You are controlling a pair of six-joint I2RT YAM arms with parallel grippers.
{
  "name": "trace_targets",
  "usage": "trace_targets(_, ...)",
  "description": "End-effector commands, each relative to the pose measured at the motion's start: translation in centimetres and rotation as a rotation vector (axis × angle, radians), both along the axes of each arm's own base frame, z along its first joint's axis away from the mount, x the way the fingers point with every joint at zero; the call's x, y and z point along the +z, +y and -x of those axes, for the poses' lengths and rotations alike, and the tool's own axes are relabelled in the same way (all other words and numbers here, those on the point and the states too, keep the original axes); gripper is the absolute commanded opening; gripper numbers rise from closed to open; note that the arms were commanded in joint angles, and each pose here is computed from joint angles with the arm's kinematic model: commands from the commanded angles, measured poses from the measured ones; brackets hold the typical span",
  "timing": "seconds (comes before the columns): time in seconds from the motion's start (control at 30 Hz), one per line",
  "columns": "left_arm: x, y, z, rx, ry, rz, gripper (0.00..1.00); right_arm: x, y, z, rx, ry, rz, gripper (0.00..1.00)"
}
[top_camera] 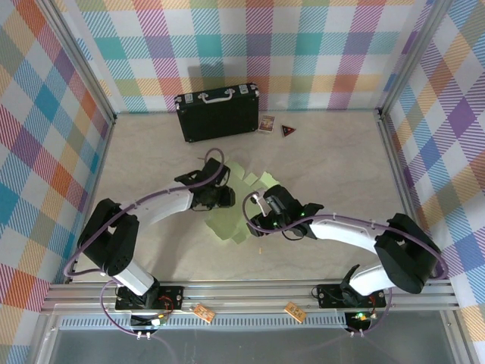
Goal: Fold the paper box
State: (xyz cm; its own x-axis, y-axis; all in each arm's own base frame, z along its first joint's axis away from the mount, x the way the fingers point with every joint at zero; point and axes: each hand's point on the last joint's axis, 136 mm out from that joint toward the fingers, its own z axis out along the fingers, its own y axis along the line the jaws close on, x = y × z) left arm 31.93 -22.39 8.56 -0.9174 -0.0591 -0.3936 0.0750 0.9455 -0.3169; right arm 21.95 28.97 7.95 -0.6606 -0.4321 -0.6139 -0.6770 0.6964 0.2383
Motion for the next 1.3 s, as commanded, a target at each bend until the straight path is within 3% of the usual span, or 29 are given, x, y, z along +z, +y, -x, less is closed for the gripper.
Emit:
trace_targets(0.0, -1.5, 1.5, -1.7, 0.053, 0.063, -0.009, 0.26, 0.2, 0.1, 1.0, 0.074, -0.017, -0.008, 0.61)
trace_targets(0.13, -4.0, 2.4, -4.2, 0.105, 0.128, 0.017, 0.14, -0.1, 0.7, 2.0, 0.126, -0.062, 0.02, 0.69)
trace_targets(0.27, -5.6, 4.4, -5.1, 0.16, 0.139, 0.022, 0.12, -0.3, 1.8, 2.5, 0.167, -0.091, 0.044, 0.72)
trace_targets(0.47, -8.1, 4.7, -4.2, 0.171, 0.192, 0.024, 0.07, -1.3, 3.4, 2.9, 0.194, -0.112, 0.097, 0.73)
trace_targets(0.63, -9.9, 5.7, -2.9, 0.2, 0.226, -0.007, 0.05, -2.3, 4.9, 3.4, 0.223, -0.136, 0.171, 0.82)
trace_targets(0.87, -10.9, 5.5, -2.3, 0.199, 0.258, -0.001, 0.03, -3.8, 6.5, 4.3, 0.265, -0.172, 0.282, 0.86)
trace_targets(1.07, -10.8, 5.5, -2.2, 0.189, 0.259, -0.003, 0.02, -4.5, 4.9, 2.2, 0.139, -0.221, 0.391, 0.86)
trace_targets(1.27, -10.8, 5.4, -2.1, 0.176, 0.26, -0.002, 0.01, -4.8, 3.1, 0.2, 0.046, -0.176, 0.447, 0.84)
